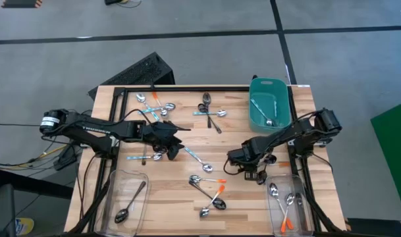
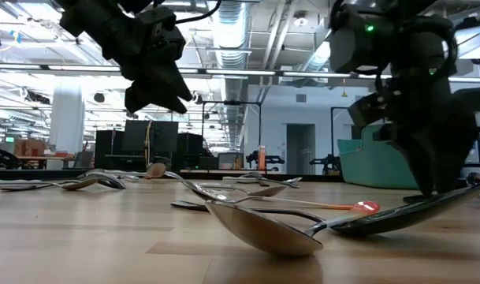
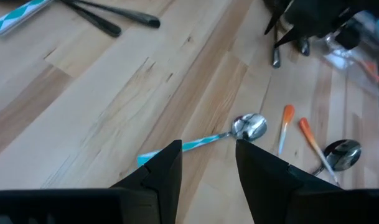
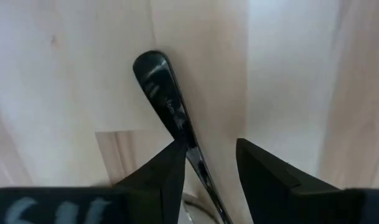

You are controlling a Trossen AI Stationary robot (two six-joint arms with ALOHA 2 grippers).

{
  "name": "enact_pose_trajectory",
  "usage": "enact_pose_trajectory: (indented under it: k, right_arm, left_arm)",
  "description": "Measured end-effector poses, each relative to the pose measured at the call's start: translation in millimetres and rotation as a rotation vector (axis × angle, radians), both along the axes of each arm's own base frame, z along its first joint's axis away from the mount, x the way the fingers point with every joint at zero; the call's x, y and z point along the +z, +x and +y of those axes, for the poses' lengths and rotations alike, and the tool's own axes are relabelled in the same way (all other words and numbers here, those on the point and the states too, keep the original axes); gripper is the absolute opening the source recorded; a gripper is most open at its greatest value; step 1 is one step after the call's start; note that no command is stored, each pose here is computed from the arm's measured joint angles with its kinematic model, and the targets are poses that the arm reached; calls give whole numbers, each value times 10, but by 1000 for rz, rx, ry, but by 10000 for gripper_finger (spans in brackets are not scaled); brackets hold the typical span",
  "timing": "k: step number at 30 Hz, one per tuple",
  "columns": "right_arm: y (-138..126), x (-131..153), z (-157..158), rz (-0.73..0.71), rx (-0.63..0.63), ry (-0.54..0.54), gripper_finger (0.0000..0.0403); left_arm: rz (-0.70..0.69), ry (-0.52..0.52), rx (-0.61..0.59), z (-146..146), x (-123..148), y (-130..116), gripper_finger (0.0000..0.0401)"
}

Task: Sort silverware by color (type)
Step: Put the black spoon into the left transparent bin

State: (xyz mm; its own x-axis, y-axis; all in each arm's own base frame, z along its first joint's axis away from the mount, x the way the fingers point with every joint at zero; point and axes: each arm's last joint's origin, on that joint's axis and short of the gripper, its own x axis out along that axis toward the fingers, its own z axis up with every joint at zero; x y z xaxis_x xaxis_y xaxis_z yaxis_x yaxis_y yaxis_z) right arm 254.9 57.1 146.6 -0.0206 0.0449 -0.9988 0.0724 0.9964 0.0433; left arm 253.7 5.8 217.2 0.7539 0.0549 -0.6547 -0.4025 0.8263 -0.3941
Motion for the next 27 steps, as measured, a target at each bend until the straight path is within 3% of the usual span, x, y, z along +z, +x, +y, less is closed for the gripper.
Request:
enact_pose_trajectory:
  k: [12,20,27]
  right_arm:
    - [-66,-111,2,-7,6,7,167]
    - [296,156,-250,-188,-159,-35,143]
    - [384,285,-430,-223,-122,-33,154]
  left_arm:
    - [44,16,-13,0,-30,-29,138]
    - [48,49,-13,21,-31,-30,138]
    - [51,54,-8,46,-32,-32,138]
